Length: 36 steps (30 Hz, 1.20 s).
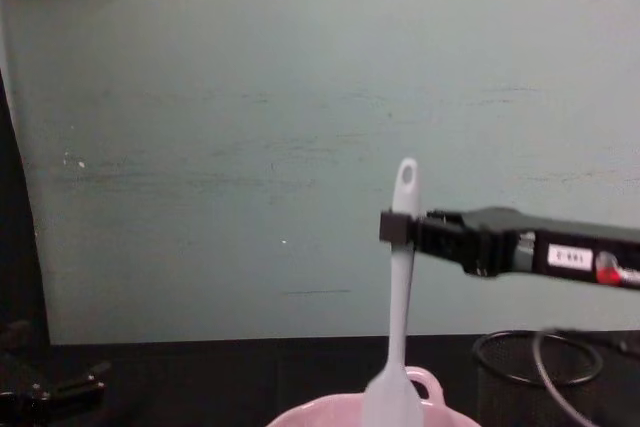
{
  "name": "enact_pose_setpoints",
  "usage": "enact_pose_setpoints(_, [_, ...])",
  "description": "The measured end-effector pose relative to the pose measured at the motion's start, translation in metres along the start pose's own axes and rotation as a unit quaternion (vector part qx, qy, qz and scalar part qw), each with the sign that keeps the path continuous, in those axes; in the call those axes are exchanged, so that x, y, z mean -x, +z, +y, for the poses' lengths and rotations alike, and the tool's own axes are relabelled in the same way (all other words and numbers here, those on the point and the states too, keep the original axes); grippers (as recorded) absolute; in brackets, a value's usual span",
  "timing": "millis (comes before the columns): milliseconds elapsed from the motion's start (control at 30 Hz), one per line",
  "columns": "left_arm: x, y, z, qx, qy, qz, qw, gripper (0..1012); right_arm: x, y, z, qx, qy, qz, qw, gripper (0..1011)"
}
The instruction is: Use the one hand to pick up the spoon and stir the clear water in the bowl.
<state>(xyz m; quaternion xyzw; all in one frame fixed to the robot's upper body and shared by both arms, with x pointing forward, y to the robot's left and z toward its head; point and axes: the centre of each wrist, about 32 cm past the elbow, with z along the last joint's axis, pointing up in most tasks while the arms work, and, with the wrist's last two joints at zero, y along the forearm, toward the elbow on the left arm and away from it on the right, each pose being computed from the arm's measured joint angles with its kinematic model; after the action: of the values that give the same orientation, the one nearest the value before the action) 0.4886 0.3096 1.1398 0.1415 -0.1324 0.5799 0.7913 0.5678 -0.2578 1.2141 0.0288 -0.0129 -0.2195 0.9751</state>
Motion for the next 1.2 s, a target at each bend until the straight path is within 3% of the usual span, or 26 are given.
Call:
enact_pose_setpoints(300, [0.0,0.0,0.0,0.0,0.0,0.0,1.0,1011,0.015,-0.018,-0.007,0.011,0.035,0.011,0.9993,116])
enact_pose_setpoints(533, [0.0,0.0,0.0,0.0,0.0,0.0,1.0,1011,0.025,-0.03,0.007,0.003,0.05,0.03,0.9983,117])
enact_pose_setpoints(667, [0.0,0.0,0.0,0.0,0.0,0.0,1.0,1011,0.028,-0.037,0.018,-0.012,0.045,0.023,0.9986,117])
enact_pose_setpoints(800, [0.0,0.0,0.0,0.0,0.0,0.0,1.0,1011,0.028,-0.045,0.029,-0.03,0.028,0.002,0.9991,116])
enact_pose_setpoints(1000, [0.0,0.0,0.0,0.0,0.0,0.0,1.0,1011,0.024,-0.056,0.042,-0.052,-0.017,-0.056,0.9969,116])
enact_pose_setpoints(1200, [0.0,0.0,0.0,0.0,0.0,0.0,1.0,1011,0.018,-0.058,0.038,-0.047,-0.056,-0.101,0.9921,116])
